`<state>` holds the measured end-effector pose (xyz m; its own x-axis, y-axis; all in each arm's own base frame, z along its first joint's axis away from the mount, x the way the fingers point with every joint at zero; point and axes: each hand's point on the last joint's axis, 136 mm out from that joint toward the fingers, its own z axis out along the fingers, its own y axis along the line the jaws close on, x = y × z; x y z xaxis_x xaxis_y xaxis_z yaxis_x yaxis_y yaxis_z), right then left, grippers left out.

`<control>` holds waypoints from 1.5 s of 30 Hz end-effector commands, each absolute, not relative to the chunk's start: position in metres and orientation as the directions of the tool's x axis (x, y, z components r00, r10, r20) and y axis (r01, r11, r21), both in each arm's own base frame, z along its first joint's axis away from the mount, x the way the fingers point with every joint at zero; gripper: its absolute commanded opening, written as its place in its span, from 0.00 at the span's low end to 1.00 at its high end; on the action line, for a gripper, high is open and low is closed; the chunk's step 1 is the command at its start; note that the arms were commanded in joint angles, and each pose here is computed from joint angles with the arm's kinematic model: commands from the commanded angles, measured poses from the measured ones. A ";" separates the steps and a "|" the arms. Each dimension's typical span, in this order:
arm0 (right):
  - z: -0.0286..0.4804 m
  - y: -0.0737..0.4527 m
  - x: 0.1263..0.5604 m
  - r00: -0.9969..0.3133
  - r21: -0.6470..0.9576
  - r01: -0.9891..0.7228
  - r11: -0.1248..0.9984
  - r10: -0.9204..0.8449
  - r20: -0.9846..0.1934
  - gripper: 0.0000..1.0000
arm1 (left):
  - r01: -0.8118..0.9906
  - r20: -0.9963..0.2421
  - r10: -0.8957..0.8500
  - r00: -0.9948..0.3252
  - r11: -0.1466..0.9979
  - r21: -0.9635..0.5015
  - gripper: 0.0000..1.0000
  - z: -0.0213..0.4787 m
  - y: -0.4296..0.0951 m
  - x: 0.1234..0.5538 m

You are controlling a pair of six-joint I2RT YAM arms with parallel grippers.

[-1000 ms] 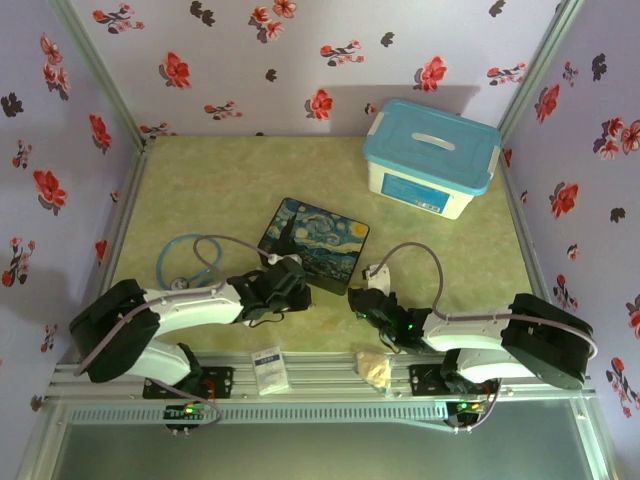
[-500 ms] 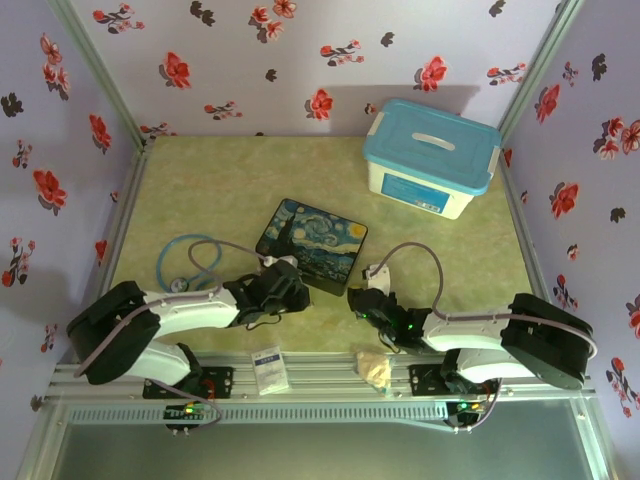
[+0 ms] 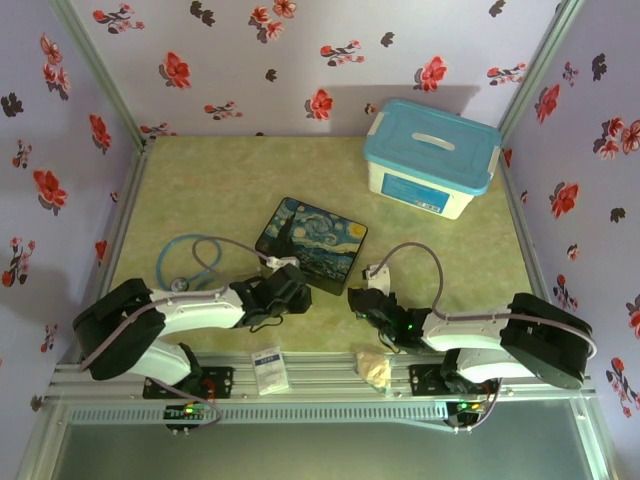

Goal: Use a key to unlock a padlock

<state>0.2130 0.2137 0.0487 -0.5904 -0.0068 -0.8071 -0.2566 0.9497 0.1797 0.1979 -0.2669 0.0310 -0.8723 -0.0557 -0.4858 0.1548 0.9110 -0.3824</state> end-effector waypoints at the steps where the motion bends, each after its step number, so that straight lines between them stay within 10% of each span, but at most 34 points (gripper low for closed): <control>1: 0.047 0.209 0.216 -0.591 0.177 -0.221 0.959 0.012 -0.806 0.44 | 0.136 -0.509 -0.079 -0.857 0.919 -0.371 0.36 0.030 -0.257 0.198; 20: 0.040 0.217 0.217 -0.608 0.178 -0.225 0.958 0.004 -0.794 0.43 | 0.145 -0.488 0.043 -0.872 0.974 -0.173 0.12 0.012 -0.244 0.191; 45: 0.029 0.226 0.219 -0.630 0.169 -0.231 0.958 -0.015 -0.776 0.43 | 0.188 -0.502 0.230 -0.834 0.973 0.133 0.20 0.018 -0.224 0.189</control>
